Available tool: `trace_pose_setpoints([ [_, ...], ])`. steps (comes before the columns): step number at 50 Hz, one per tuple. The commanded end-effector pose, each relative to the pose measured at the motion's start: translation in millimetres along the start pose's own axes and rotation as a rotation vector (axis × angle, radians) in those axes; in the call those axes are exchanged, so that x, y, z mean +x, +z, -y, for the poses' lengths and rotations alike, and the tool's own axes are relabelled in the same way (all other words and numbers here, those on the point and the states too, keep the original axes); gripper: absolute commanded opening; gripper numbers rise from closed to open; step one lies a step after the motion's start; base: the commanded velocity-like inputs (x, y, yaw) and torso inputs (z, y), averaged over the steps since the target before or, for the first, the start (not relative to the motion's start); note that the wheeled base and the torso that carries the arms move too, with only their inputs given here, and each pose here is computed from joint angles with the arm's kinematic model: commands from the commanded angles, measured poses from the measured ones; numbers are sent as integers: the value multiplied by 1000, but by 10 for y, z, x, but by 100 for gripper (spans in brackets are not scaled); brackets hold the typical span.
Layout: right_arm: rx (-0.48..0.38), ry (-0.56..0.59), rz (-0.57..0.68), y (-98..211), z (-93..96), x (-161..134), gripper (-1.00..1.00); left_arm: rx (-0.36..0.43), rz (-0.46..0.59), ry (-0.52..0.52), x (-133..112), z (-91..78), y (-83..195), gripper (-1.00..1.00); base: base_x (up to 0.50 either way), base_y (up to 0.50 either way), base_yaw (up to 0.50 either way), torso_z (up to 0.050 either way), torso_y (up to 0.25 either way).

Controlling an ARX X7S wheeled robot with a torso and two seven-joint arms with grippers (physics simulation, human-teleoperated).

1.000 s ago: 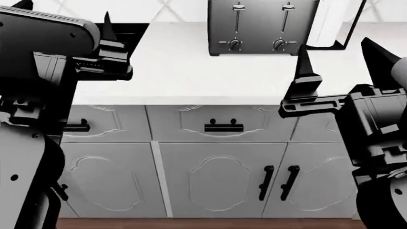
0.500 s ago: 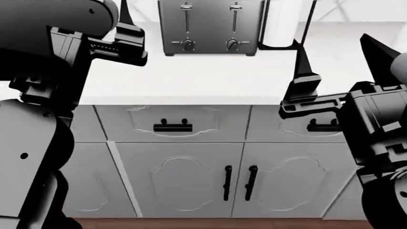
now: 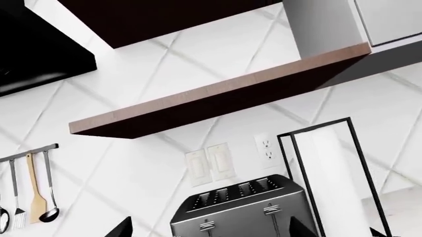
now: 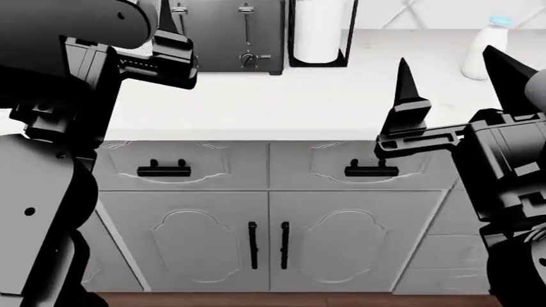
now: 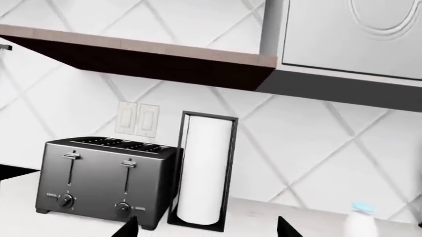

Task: Move the drinks to the dining counter.

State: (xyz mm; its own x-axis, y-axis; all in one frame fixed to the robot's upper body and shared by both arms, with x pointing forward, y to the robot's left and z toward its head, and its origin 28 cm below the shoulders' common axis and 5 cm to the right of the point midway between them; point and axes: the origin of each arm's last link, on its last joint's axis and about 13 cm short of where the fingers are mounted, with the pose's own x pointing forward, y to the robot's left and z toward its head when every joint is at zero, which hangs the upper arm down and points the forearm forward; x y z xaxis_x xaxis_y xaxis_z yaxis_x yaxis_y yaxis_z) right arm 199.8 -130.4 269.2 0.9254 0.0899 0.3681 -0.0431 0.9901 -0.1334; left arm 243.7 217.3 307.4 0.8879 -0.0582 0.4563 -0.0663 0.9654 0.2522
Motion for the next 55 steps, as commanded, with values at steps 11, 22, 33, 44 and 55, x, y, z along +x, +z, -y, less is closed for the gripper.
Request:
trace_pose_setpoints([
  [11,-1,-6,-6,11,10,-6,100,-1,-3,5,-15,-12,-22,100,0,-500,0,0,0],
  [22,-9,-8,1,12,12,-6,100,1,0,1,-15,-7,-5,100,17,-500,0,0,0],
  [33,-37,1,22,15,1,-16,100,1,-1,-4,-9,6,-22,100,224,-500,0,0,0],
  [44,-37,6,17,-4,-10,-30,100,-1,-1,0,-28,1,-34,100,383,-478,0,0,0],
  [55,-46,7,9,14,-1,-32,100,3,3,3,-46,-23,-3,100,397,-469,0,0,0],
])
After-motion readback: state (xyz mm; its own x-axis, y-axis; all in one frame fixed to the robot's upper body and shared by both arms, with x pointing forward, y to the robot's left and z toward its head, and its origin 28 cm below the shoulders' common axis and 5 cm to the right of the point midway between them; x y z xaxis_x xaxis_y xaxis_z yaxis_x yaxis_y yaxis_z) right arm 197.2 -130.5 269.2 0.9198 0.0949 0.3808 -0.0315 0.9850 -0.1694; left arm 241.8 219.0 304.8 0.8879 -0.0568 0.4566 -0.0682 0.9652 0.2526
